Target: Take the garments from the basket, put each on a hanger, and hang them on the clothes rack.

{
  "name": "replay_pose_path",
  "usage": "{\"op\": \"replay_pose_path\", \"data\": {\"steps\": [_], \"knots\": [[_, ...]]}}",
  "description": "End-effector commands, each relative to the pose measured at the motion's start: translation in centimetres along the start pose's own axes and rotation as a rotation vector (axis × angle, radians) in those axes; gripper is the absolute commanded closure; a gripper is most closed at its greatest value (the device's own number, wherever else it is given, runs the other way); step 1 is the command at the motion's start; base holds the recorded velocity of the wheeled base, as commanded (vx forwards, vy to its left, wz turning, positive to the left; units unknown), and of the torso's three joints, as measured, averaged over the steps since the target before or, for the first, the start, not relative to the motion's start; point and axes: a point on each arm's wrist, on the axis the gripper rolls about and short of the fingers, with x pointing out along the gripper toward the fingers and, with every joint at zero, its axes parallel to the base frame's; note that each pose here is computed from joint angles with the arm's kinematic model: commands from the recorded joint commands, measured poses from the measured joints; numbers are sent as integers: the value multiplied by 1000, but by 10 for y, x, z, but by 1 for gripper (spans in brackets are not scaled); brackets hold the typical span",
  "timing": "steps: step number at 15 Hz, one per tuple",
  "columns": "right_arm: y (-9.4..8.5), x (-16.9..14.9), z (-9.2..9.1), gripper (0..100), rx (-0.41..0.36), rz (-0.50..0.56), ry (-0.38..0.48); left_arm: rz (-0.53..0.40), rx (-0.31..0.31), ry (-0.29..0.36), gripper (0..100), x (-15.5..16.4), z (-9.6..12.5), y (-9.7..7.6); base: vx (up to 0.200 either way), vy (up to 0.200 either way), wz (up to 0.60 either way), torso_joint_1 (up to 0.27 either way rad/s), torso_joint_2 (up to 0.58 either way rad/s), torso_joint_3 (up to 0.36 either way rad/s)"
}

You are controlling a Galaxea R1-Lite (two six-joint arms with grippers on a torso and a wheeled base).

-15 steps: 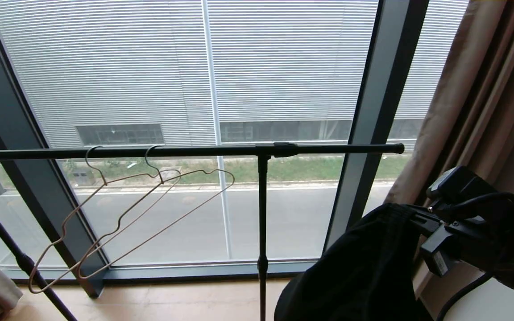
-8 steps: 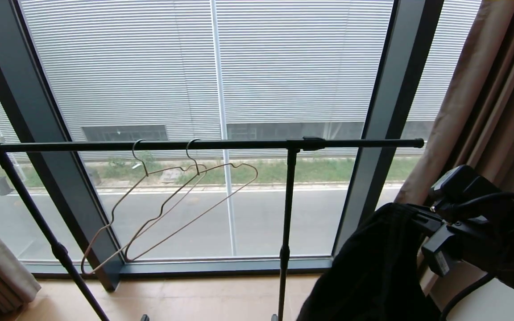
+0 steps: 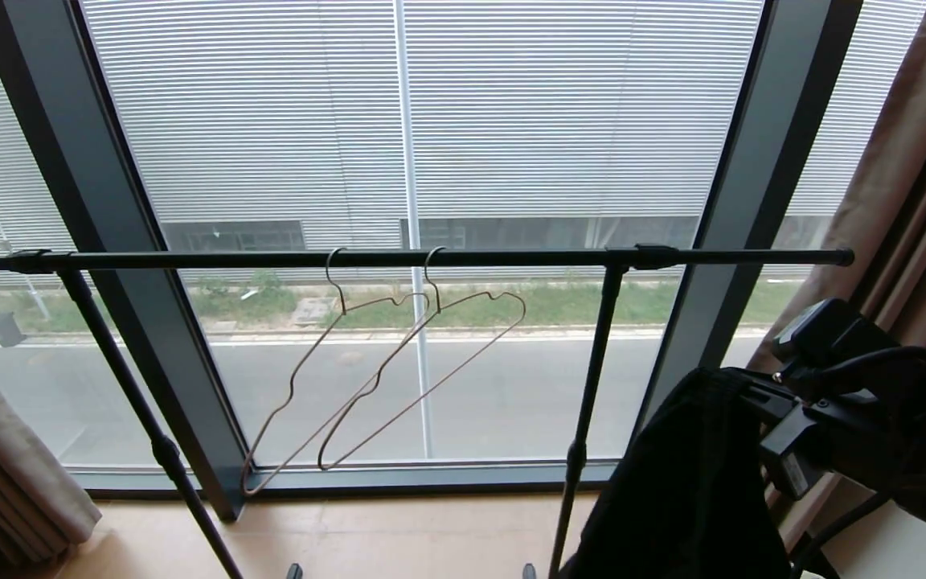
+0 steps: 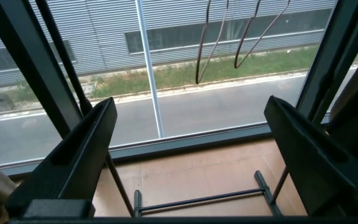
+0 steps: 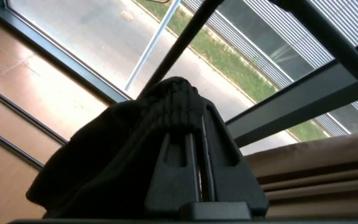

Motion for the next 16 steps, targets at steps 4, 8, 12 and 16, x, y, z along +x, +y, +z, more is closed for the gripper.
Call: {"op": "replay_pose_path", "data": {"steps": [4, 8, 12, 16], "knots": [[0, 1, -1, 100, -2, 2, 3, 0, 2, 0, 0, 0, 0, 0, -150, 0, 0, 2, 2, 3], [0, 1, -1, 100, -2, 2, 3, 0, 2, -2, 0, 0, 0, 0, -200, 0, 0, 6, 5, 1], [0, 1, -1, 100, -2, 2, 3, 0, 2, 0, 0, 0, 0, 0, -200, 0, 0, -2, 2, 2], [1, 1, -1, 100, -2, 2, 4, 0, 0, 0, 0, 0, 0, 0, -50, 150, 0, -5, 4, 6]]}}
